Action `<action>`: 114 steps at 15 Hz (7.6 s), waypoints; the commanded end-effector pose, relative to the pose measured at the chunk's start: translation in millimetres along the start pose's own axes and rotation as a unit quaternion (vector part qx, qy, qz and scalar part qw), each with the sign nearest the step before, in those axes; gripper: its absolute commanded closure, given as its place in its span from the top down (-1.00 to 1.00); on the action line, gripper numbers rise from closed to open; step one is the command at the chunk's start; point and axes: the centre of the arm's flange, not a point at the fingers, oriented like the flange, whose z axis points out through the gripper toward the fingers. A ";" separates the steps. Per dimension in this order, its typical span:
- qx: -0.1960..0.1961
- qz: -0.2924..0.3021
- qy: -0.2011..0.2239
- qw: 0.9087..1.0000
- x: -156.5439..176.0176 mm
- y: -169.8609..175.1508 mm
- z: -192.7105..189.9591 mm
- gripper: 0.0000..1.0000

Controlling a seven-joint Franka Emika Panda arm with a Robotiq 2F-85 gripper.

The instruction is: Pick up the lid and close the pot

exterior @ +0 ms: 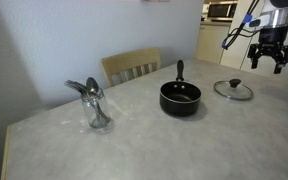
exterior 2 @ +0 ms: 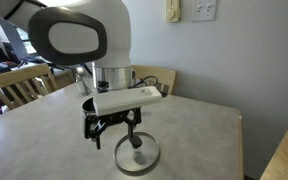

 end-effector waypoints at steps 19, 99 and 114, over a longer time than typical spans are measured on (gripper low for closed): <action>-0.129 -0.073 0.017 0.989 38.3 76.8 58.4 1.00; -0.140 0.048 -0.025 0.989 319.7 9.7 -84.8 -0.71; -0.119 0.102 -0.010 0.988 362.7 10.1 -18.1 -0.71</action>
